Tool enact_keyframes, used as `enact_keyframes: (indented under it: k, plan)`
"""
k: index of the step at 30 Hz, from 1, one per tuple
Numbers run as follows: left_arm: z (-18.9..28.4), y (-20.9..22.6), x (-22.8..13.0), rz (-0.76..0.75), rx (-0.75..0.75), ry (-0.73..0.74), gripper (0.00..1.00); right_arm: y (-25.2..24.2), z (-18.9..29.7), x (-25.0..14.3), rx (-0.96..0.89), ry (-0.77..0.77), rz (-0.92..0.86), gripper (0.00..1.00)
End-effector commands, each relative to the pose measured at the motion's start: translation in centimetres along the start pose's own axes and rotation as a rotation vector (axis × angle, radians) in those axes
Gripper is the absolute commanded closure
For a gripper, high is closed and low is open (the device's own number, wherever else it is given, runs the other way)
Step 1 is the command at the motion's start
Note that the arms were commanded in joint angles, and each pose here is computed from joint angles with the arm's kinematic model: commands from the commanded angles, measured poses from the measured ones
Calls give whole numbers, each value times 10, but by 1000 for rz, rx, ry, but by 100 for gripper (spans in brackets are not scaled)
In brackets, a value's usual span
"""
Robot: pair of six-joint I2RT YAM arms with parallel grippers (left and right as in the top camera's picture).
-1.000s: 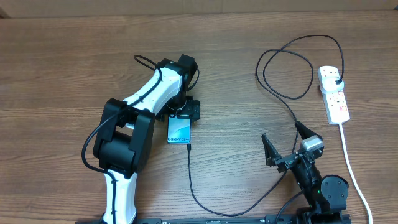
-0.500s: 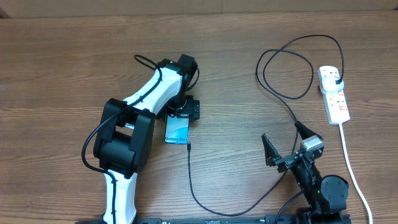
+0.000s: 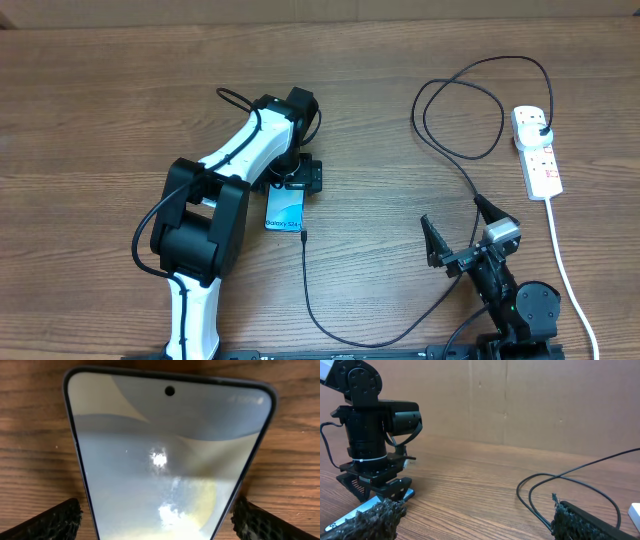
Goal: Plug charger to phone and switch on socket
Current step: 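Hold the phone steady with the left gripper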
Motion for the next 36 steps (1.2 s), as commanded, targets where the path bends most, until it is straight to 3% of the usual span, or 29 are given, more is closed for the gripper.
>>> enact_keyframes:
  k: [1,6,15,23,25,36]
  plan:
    - [-8,-1,-1,-23,14,14,0,-1,0,-1,-3,-8,6,0]
    - [-8,-1,1,-23,12,3,0,-1,0,-1,-3,-8,6,0]
    - [-8,1,5,-18,19,-14,14,-1,0,-1,-3,-7,6,0]
    - [-8,0,9,-19,16,-35,8,-1,0,-1,-3,-7,6,0]
    - [-8,0,10,-19,16,-38,0,-1,0,-1,-3,-7,6,0]
    - [-8,0,12,-46,16,-46,2,-1,0,-1,-3,-8,6,0]
Point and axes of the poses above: each gripper's point midway between its finger pads, its own z axis back along the fingers, its own y axis along the line the jaws close on, x = y × z, the point moved 4 cm from there along z, back along the fingers, and after that the axes turned 15 degrees about -z, right-handed, at the moved point
